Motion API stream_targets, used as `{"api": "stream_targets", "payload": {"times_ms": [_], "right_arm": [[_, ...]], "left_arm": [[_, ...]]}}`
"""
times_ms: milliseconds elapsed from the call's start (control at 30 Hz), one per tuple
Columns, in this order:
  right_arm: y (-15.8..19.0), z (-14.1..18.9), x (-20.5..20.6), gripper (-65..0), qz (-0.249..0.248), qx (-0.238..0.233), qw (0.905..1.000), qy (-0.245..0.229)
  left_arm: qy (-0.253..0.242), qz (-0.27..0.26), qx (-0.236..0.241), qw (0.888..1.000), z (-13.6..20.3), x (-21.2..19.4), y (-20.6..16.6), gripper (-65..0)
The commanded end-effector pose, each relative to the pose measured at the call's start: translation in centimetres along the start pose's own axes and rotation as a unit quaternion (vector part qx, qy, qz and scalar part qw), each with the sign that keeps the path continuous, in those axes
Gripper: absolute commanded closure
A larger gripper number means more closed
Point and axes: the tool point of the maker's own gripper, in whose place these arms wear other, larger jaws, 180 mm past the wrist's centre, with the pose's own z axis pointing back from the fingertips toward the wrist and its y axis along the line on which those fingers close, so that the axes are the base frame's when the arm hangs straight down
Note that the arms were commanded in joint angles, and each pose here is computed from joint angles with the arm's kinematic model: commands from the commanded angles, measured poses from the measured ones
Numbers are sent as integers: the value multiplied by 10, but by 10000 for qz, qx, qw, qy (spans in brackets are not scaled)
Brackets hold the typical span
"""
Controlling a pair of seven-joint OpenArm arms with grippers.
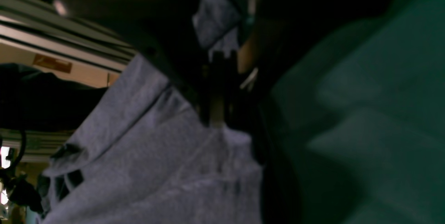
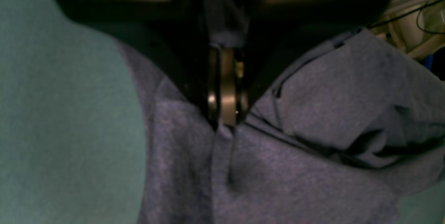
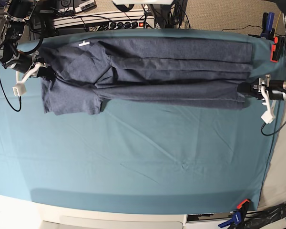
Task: Fold the T-shirt properly
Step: 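Drag the folded hem further toward the robot with both grippers, then lay the hem onto the shoulder edge and open both grippers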
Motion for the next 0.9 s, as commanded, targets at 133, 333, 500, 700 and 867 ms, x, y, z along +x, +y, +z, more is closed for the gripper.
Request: {"api": "stream_targets", "payload": {"times_ms": [133, 333, 500, 700, 867], "right_arm": [[-18, 22, 5, 0, 148, -346, 9992, 132], [-21, 31, 14, 0, 82, -343, 9993, -88], [-20, 30, 12, 0, 70, -333, 9994, -50], [-20, 30, 6, 0, 33, -300, 9995, 13], [-19, 31, -5, 0, -48, -244, 9996, 129]], "left_arm": [[-52, -152, 431, 9989, 41, 11, 15, 0], [-51, -154, 476, 9987, 45, 11, 17, 0], [-49, -148, 423, 9990, 40, 10, 15, 0], [18, -116, 410, 9991, 38, 5, 15, 0], [37, -115, 411, 9991, 38, 5, 15, 0]]}}
